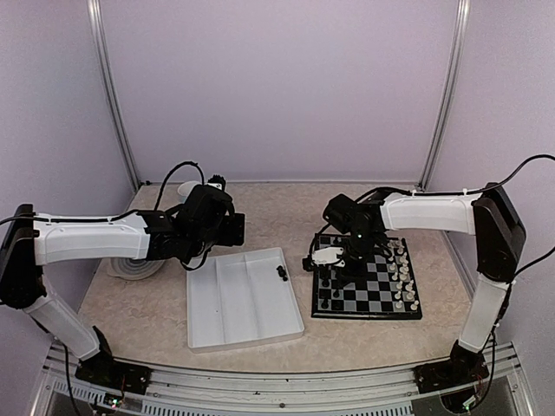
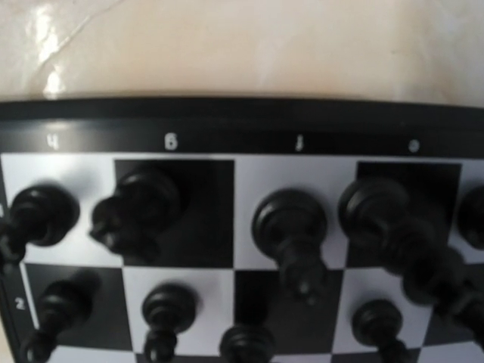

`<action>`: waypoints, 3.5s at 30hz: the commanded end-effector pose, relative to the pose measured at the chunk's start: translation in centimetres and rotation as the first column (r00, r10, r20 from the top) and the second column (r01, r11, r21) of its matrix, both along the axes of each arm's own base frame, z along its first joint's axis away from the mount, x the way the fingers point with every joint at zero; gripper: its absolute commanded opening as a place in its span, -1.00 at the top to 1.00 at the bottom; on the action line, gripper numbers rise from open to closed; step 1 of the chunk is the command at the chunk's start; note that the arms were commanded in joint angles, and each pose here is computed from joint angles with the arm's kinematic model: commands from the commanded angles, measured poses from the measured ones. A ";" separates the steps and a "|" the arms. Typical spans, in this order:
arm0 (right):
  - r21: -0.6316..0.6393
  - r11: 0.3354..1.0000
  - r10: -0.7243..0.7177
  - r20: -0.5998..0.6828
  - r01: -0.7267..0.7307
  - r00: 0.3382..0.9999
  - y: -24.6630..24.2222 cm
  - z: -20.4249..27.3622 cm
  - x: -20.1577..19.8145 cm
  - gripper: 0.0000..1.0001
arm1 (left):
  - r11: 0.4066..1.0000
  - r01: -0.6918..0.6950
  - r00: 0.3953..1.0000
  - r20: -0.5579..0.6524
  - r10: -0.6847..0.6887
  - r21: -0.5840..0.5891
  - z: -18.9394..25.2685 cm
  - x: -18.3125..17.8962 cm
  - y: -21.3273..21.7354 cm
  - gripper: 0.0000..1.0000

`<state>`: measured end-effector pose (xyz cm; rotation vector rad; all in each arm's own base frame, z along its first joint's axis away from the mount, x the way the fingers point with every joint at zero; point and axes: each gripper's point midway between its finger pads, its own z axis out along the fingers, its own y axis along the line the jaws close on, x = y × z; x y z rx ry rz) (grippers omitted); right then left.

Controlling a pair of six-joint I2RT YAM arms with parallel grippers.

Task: Set up the chess pieces on the board
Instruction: Place the pawn at c7, then pick up the chess pile from the storage box.

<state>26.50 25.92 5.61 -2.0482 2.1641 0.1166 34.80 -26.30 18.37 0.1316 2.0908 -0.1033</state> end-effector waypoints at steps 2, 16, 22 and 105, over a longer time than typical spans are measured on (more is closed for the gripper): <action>-0.028 0.999 0.021 -0.013 -0.021 1.000 0.0 -0.9 -0.4 0.95 | 1.000 -0.001 1.000 0.006 0.001 0.010 0.4 -0.3 0.4 -0.79; -0.030 1.000 0.007 0.001 -0.007 1.000 0.2 -1.5 0.1 0.90 | 1.000 0.015 1.000 -0.007 -0.015 0.012 -0.2 -0.4 -0.1 -0.79; -0.027 1.000 0.002 0.002 -0.002 1.000 0.3 -1.8 0.2 0.87 | 1.000 0.024 1.000 -0.007 -0.024 0.012 -0.2 -0.4 -0.2 -0.77; 0.240 0.954 -0.224 0.158 0.182 0.962 -4.4 5.8 0.0 0.34 | 0.947 0.222 0.796 -0.518 -0.314 -0.233 -14.2 -3.3 -12.5 -0.14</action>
